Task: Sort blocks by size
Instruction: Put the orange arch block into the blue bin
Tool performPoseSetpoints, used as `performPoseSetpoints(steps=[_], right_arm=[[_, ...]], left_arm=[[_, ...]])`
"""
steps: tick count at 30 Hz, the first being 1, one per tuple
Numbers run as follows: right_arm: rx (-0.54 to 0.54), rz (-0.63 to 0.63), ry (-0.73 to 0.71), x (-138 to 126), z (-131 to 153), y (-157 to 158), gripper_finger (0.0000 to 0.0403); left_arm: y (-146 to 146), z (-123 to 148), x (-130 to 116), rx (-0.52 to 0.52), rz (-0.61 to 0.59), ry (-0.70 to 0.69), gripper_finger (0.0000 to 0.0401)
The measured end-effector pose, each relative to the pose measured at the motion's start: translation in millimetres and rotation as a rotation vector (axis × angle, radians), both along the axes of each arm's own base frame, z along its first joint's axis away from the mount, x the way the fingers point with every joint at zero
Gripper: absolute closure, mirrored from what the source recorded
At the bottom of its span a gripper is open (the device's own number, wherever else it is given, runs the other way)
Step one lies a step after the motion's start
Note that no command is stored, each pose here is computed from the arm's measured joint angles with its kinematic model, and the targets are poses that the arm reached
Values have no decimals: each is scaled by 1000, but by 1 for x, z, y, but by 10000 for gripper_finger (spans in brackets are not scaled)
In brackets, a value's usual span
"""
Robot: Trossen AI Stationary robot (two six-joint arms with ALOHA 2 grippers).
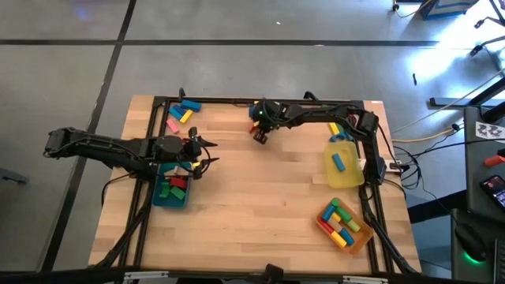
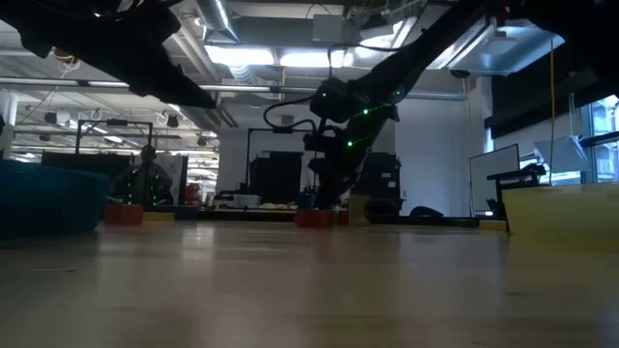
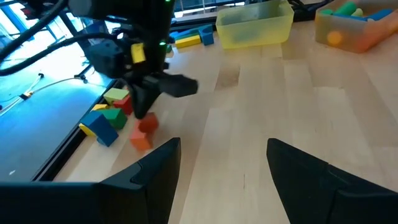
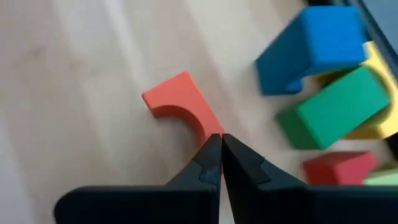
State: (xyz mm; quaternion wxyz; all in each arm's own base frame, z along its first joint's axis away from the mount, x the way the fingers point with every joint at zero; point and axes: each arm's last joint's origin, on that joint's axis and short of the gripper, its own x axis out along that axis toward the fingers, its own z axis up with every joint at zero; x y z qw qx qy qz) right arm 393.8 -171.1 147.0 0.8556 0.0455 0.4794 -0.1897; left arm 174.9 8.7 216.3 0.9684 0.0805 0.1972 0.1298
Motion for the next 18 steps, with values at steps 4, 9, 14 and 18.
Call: performPoseSetpoints(steps=[4,9,14,18], right_arm=[[20,47,20,2,9,22,385],[32,110,40,2,22,48,384],[12,149,-9,5,37,63,384],[-14,177,-32,9,39,68,379]], left_arm=[[0,-1,0,-3,1,8,177],[0,-1,0,-5,2,12,177],[0,-1,0,-5,2,11,177],[0,-1,0,-5,2,10,177]])
